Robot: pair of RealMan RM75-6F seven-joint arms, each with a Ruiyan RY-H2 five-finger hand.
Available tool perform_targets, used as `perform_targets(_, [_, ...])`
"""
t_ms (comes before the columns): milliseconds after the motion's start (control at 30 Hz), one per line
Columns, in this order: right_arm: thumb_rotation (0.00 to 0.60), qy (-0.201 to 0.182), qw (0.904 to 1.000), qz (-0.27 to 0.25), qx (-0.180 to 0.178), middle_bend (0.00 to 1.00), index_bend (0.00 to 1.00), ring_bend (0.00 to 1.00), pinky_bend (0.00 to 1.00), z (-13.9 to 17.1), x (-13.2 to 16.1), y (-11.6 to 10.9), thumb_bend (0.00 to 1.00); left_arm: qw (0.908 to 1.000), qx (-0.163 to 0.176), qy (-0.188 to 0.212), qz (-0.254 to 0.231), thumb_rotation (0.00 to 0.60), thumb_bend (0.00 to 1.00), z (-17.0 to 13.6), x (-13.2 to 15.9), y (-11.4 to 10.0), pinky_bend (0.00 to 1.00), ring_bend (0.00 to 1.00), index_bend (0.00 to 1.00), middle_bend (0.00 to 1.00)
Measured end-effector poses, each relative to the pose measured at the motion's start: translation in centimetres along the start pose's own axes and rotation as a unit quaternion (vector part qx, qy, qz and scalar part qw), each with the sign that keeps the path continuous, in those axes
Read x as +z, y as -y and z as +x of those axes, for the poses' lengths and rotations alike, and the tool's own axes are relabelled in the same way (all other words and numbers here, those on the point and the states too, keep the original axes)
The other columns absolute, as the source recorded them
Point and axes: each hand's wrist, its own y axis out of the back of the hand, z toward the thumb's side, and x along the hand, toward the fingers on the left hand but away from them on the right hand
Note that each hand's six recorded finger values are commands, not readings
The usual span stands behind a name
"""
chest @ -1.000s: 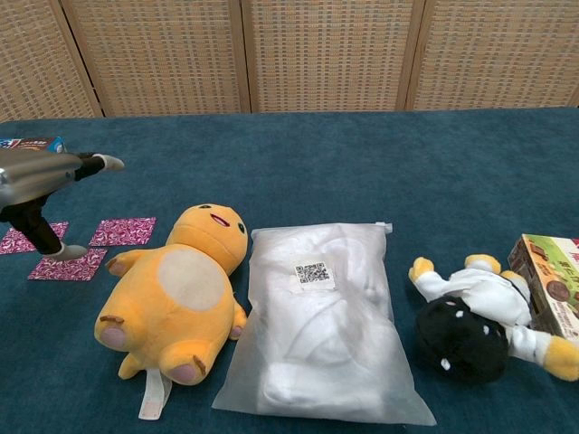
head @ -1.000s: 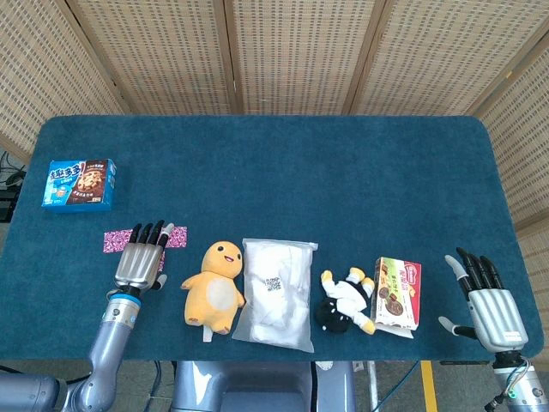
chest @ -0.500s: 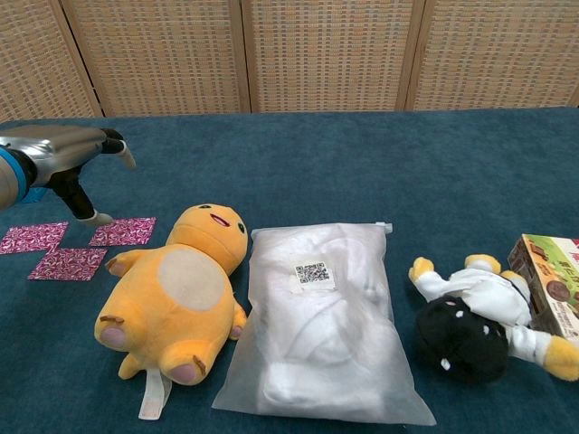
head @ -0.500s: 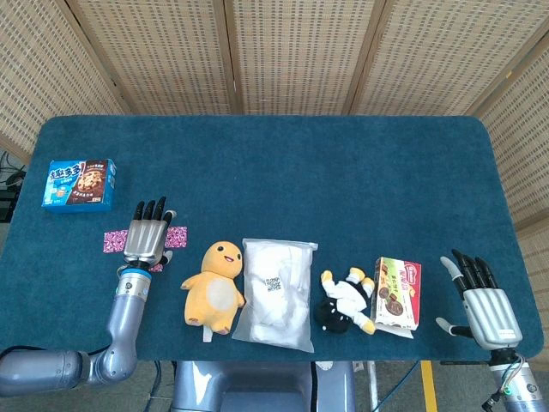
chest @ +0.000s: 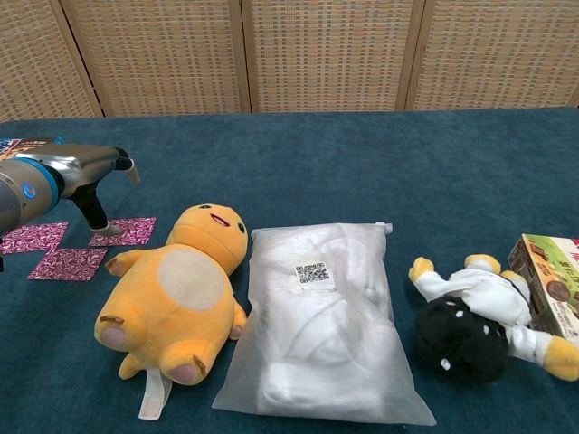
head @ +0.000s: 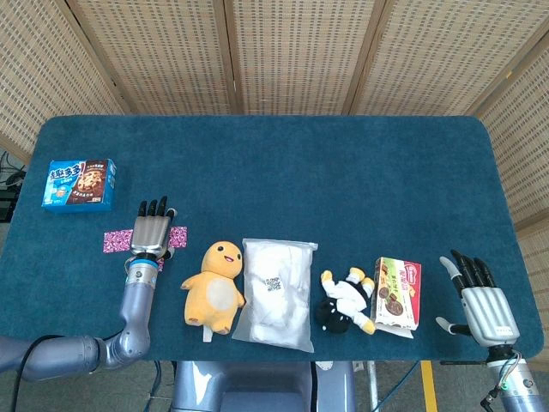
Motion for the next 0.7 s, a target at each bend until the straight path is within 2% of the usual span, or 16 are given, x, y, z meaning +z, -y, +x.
perform_targets(233, [0.6, 0.002, 1.0, 0.004, 0.004, 0.0, 0.0, 0.0, 0.0, -0.1, 0.0, 0.3, 0.08, 0.9998, -0.016, -0.01, -0.005, 0.6, 0.23, 0.8, -0.1, 1.0, 0.0, 0.0, 0.21, 0.0])
perform_targets(700, [0.6, 0.004, 1.0, 0.004, 0.006, 0.0, 0.0, 0.0, 0.0, -0.3, -0.2, 0.4, 0.08, 0.9995, -0.023, -0.022, -0.002, 0.6, 0.23, 1.7, -0.3, 1.2, 0.0, 0.0, 0.24, 0.0])
